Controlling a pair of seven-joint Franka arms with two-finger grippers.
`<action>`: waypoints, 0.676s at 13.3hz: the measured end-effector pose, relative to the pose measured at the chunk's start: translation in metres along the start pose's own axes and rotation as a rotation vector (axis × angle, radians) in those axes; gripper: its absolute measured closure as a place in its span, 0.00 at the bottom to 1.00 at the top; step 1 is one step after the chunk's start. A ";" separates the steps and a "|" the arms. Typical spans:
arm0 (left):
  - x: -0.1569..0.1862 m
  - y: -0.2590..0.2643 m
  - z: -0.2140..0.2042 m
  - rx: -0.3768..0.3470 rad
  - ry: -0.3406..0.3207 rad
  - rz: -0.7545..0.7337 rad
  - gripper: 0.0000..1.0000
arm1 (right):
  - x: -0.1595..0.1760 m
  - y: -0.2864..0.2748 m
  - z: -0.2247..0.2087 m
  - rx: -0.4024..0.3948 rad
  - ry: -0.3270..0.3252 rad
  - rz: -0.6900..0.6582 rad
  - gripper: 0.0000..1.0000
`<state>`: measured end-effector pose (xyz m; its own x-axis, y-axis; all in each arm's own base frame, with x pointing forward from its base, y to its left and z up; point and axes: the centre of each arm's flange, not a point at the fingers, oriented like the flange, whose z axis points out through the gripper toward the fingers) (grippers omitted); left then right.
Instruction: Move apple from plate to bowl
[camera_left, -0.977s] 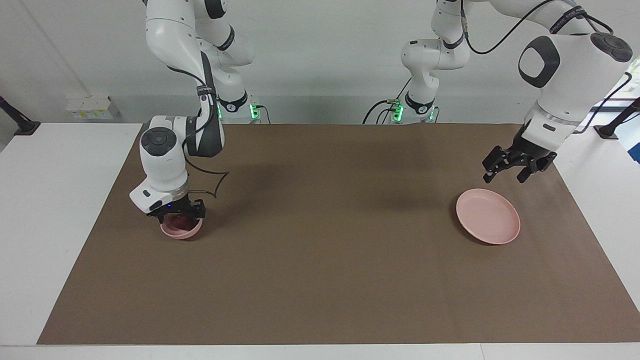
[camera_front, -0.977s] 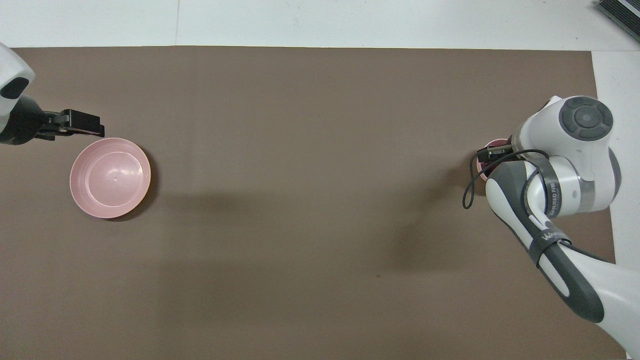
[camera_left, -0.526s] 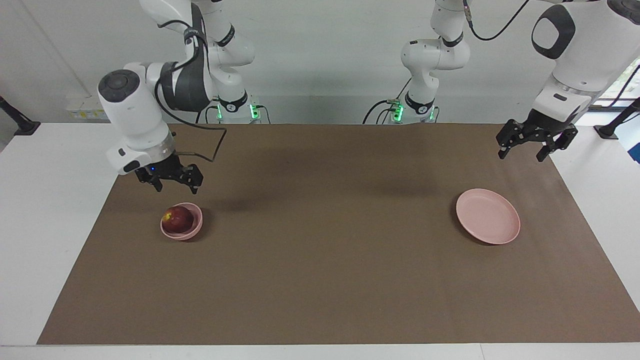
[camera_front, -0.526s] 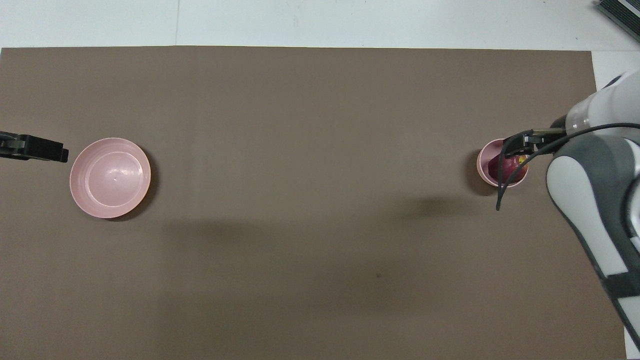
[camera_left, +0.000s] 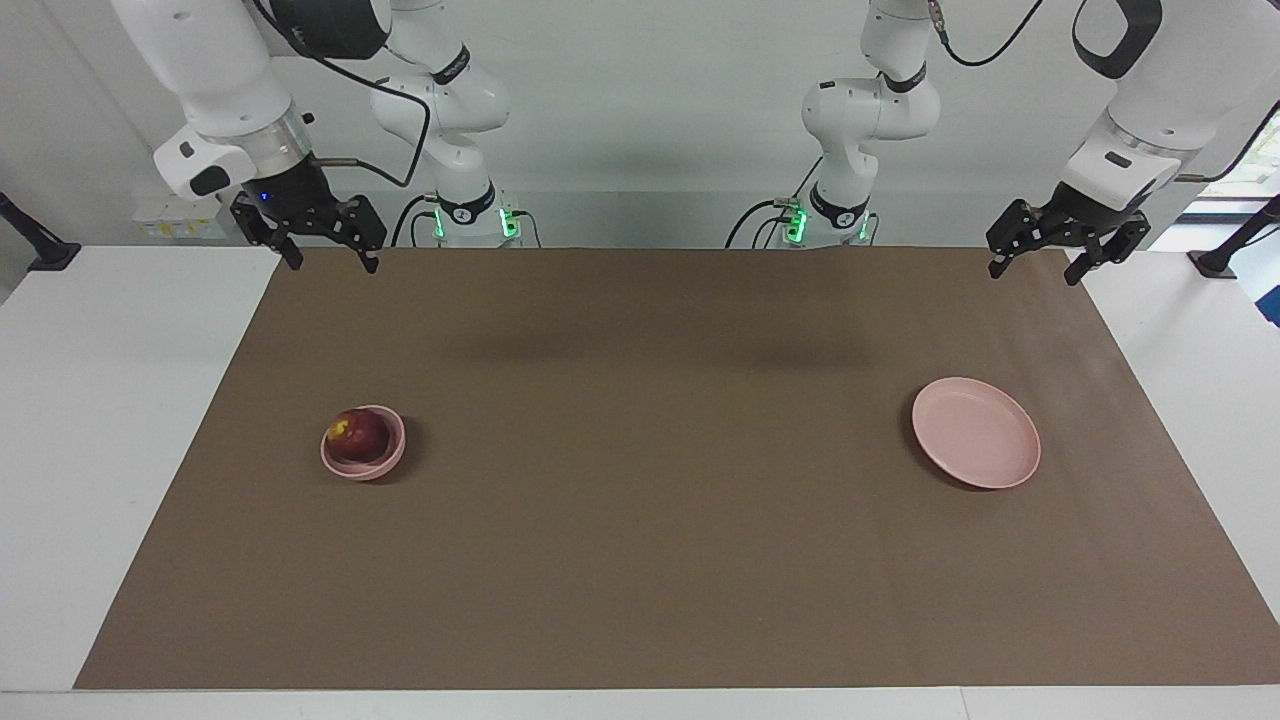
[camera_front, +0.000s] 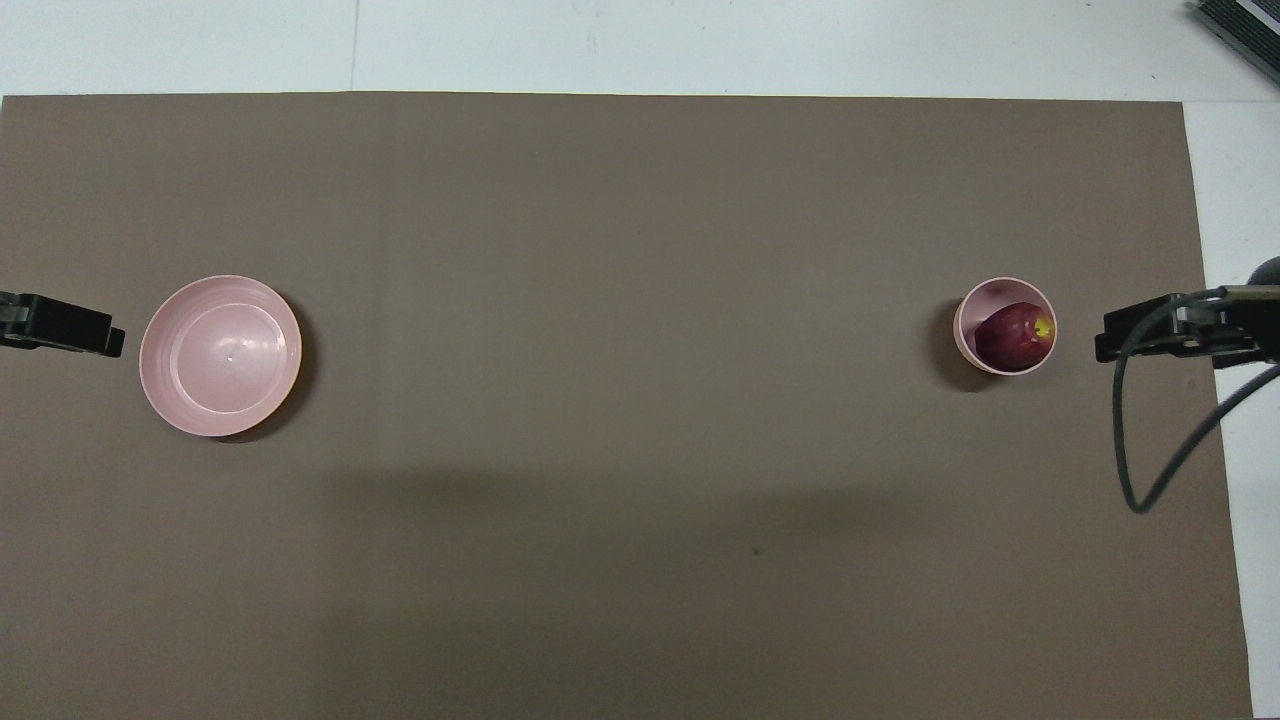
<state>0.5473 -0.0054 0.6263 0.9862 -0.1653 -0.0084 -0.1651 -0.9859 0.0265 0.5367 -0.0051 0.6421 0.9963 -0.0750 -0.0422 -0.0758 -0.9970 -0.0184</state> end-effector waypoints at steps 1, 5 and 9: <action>0.000 0.000 0.000 0.000 -0.001 0.000 0.00 | -0.003 0.000 -0.005 0.001 -0.003 0.000 0.00; 0.000 -0.001 0.001 0.000 -0.002 -0.002 0.00 | -0.007 0.003 -0.001 0.000 -0.037 -0.011 0.00; 0.000 -0.002 0.001 0.000 -0.002 -0.005 0.00 | -0.009 0.006 0.002 0.002 -0.034 -0.068 0.00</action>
<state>0.5476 -0.0030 0.6256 0.9871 -0.1600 -0.0102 -0.1597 -0.9868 0.0268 0.5268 -0.0099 0.6400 0.9972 -0.0064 -0.0742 -0.0082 -0.9997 -0.0245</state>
